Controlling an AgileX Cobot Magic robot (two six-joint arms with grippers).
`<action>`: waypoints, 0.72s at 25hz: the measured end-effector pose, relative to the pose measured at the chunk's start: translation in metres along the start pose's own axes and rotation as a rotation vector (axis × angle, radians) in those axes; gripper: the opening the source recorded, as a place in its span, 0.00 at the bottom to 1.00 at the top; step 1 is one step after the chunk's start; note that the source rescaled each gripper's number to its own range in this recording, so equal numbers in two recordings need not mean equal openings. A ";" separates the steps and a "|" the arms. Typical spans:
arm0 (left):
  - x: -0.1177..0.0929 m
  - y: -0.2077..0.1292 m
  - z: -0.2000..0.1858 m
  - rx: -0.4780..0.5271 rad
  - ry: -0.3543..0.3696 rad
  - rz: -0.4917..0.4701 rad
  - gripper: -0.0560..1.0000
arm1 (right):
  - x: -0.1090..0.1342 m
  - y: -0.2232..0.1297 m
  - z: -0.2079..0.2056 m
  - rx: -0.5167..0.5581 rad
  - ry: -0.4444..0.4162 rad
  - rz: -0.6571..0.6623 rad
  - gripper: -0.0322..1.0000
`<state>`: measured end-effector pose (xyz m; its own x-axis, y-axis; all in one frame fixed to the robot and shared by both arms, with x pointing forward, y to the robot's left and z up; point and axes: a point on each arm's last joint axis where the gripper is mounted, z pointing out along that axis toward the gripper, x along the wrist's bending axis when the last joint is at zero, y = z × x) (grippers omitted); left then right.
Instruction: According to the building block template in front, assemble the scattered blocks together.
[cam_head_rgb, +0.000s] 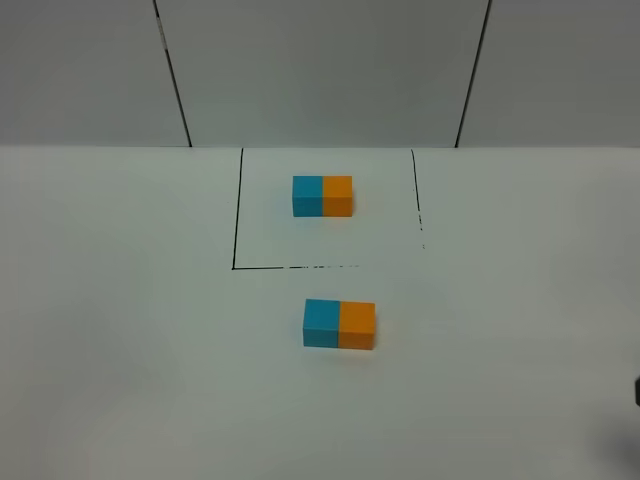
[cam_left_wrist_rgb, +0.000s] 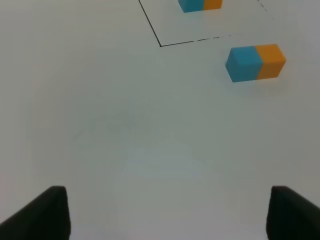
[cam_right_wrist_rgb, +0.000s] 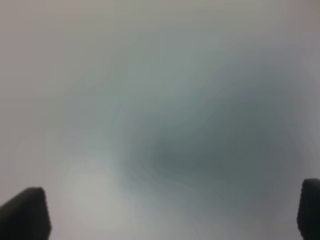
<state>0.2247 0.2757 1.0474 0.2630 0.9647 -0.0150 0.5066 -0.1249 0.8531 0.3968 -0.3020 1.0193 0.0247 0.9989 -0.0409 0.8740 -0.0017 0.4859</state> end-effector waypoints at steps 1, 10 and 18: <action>0.000 0.000 0.000 0.000 0.000 0.000 0.69 | -0.002 -0.010 -0.004 0.022 -0.008 0.014 1.00; 0.000 0.000 0.000 0.000 0.000 -0.001 0.69 | -0.001 -0.049 -0.052 -0.150 0.041 0.099 1.00; 0.000 0.000 0.000 0.000 0.000 -0.001 0.69 | 0.001 -0.081 -0.074 -0.248 0.073 0.116 1.00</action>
<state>0.2247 0.2757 1.0474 0.2624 0.9648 -0.0160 0.5070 -0.1237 0.8530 0.2899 -0.2974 1.0449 0.0753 0.9935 0.0859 0.7217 -0.1137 0.6828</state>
